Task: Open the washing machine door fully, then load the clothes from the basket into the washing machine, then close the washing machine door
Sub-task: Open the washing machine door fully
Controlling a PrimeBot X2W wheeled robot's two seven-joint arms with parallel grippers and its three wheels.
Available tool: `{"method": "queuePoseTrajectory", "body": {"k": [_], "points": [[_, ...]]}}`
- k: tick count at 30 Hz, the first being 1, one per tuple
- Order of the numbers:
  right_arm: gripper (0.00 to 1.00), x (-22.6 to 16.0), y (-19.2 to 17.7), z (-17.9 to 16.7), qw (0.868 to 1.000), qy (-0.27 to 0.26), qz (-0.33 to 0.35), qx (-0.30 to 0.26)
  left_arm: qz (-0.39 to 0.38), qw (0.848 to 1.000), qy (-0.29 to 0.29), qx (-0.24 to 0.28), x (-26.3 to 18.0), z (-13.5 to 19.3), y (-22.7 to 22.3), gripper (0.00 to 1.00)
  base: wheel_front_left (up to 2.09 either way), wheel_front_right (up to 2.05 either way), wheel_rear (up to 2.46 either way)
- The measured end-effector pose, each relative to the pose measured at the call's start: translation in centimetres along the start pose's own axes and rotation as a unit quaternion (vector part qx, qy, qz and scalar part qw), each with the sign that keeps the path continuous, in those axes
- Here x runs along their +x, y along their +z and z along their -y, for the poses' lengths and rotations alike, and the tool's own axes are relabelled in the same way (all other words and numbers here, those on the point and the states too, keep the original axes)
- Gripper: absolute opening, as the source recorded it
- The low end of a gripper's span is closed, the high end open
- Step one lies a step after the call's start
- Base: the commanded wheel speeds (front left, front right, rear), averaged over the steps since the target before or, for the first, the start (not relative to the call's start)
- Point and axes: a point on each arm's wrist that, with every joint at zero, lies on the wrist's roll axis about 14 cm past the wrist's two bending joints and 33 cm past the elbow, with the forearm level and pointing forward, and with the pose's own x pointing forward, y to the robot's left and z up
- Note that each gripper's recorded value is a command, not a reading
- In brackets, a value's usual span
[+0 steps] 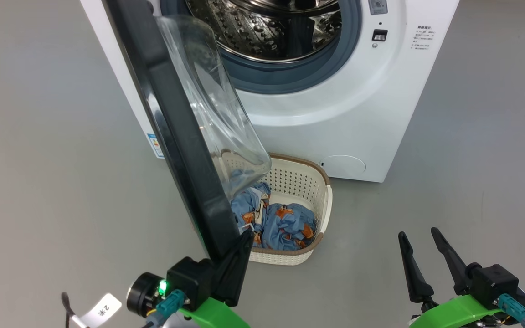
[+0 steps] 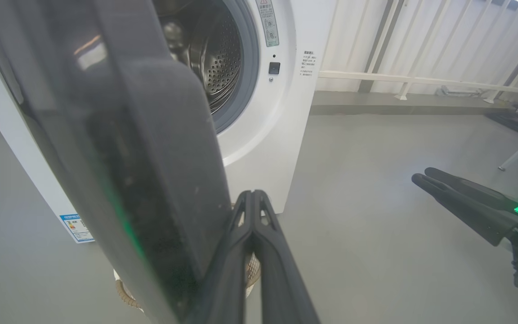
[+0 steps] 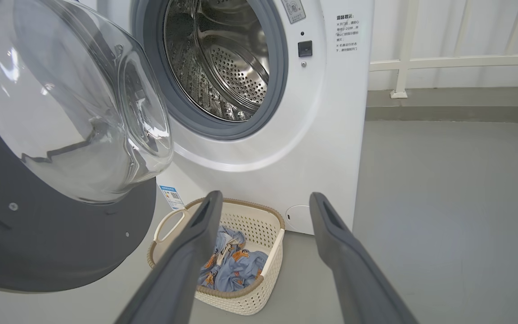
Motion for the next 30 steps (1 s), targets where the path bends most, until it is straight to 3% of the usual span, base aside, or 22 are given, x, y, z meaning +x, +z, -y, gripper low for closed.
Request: {"method": "queuePoseTrajectory", "body": {"k": [30], "points": [[1.0,0.8,-0.2,-1.8,1.0,0.027,-0.003,0.002,0.006,0.998,0.061,-0.003,-1.7,-3.1,0.5,0.0,0.0,0.0,0.0]]}}
